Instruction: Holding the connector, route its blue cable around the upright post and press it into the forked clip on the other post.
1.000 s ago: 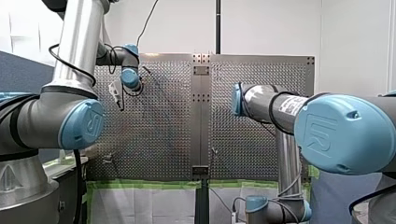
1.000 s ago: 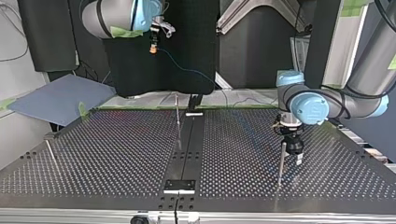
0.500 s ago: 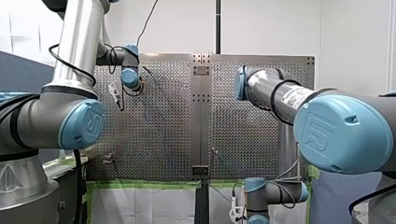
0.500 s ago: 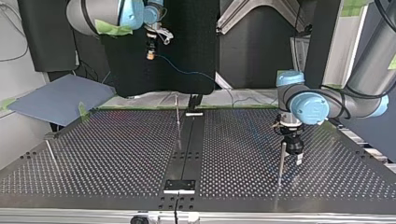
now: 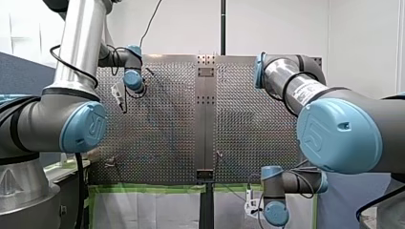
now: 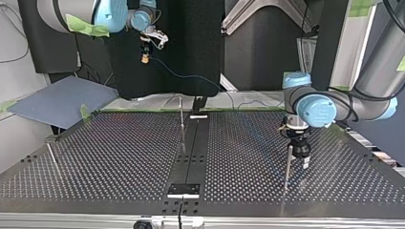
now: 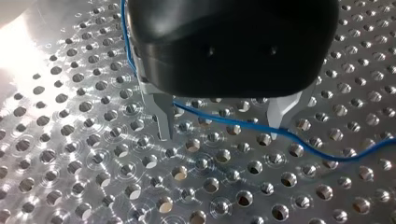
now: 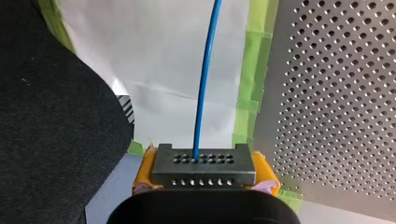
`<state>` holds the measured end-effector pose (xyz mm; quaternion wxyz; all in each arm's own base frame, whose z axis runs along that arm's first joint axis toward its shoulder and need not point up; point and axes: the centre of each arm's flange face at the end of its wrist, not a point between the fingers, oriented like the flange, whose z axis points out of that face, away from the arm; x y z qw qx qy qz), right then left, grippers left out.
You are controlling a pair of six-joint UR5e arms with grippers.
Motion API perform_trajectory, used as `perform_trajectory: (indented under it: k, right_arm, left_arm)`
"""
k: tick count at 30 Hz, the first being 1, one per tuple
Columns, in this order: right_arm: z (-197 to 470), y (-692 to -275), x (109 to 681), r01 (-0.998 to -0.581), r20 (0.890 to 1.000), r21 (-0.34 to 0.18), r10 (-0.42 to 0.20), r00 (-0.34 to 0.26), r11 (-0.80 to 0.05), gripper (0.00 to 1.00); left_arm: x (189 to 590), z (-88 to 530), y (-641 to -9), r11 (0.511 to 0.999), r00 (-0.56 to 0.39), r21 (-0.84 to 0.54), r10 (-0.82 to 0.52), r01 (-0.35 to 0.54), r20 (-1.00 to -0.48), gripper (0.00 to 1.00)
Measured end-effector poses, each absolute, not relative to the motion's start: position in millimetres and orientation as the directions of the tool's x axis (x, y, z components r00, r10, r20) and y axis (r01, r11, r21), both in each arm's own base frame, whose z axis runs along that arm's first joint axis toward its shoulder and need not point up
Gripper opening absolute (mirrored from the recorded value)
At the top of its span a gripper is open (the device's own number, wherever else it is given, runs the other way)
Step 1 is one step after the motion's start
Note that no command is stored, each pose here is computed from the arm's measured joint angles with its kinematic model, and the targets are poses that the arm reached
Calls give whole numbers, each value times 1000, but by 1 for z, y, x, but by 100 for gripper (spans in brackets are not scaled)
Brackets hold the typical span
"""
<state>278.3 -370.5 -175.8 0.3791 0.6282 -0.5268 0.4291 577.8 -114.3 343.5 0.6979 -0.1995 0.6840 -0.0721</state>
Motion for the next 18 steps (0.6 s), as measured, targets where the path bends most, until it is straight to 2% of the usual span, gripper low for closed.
perform_trajectory:
  k: [3, 6, 13, 18]
  right_arm:
    - [-166, -383, 274, -988, 942, 15, -330, 66, -157, 0]
    - [-153, -395, 273, -986, 950, 5, -306, 56, -165, 0]
    - [-122, -415, 285, -974, 972, -3, -231, 51, -228, 0]
    - [-103, -422, 295, -962, 980, -11, -194, 44, -272, 0]
  left_arm:
    - [578, 343, -115, 910, 54, -377, -374, -172, -926, 100]
    - [578, 343, -115, 910, 53, -377, -374, -172, -926, 100]
    - [578, 343, -115, 910, 53, -377, -374, -171, -926, 100]
    - [578, 344, -115, 910, 54, -377, -374, -171, -926, 100]
